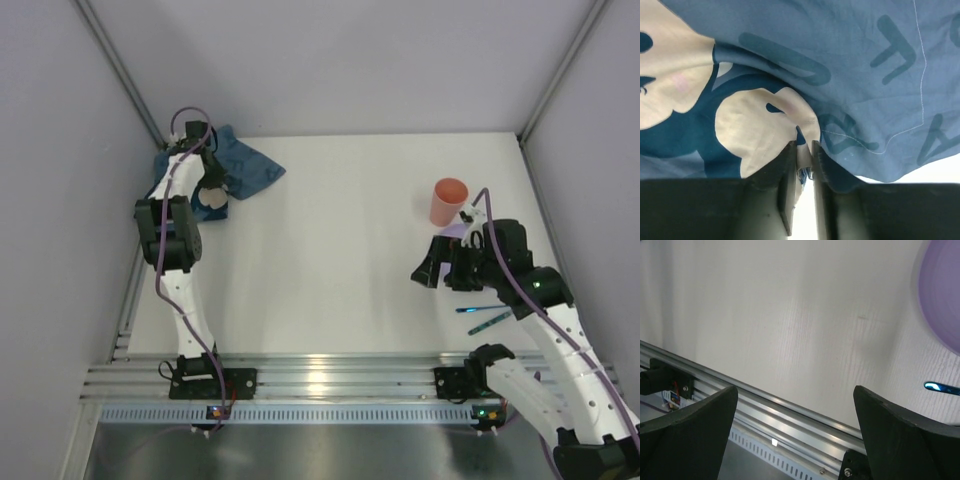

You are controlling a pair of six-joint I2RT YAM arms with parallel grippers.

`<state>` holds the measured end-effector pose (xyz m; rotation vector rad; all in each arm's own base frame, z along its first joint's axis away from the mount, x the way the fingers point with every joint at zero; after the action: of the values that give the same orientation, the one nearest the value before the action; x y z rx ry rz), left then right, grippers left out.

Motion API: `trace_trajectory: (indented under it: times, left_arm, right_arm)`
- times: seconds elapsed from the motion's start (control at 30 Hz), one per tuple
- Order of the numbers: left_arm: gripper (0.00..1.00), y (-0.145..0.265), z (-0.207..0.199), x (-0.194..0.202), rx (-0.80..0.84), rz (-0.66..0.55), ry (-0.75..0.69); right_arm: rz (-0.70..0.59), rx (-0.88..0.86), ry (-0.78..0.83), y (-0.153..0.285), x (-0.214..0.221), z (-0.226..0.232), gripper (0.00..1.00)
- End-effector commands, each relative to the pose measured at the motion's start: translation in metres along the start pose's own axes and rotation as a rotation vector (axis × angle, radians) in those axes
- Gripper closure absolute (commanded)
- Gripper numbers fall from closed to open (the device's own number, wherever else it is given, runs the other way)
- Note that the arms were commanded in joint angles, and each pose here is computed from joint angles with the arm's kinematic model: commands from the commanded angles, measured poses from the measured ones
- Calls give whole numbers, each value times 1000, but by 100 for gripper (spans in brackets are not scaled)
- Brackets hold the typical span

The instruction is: Set the dinner table for one person

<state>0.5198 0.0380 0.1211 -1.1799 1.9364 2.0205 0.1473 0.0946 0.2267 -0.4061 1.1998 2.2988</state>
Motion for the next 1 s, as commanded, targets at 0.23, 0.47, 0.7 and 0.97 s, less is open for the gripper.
trace_trajectory:
  times: [0.23,0.47,0.7,0.97]
  left_arm:
    - [100,40,-19,-15,106,-72,-35]
    - [100,95,-89,14,212,-103,-189]
    - [100,161,-188,94,347,-84,-345]
    - [100,201,-285,207,503,36,-576]
  right_arm:
    - [-24,-5,18,13,13,-4,0]
    - [-8,-50,43,22,24,-3,0]
    - [-9,-69,74,42,20,9,0]
    - [-17,-144,112,65,20,25,0]
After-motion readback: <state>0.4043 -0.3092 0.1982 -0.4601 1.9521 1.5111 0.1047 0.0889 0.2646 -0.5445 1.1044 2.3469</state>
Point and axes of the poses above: each gripper's point midway between its finger pads, its own y axis back along the fingers, its own z axis along the line the jaws close on, x = y × z, the point moved 6 cm from there along y, back along the fingers, and after that the axes turned 10 degrees about -y, right-handed, at the moved point
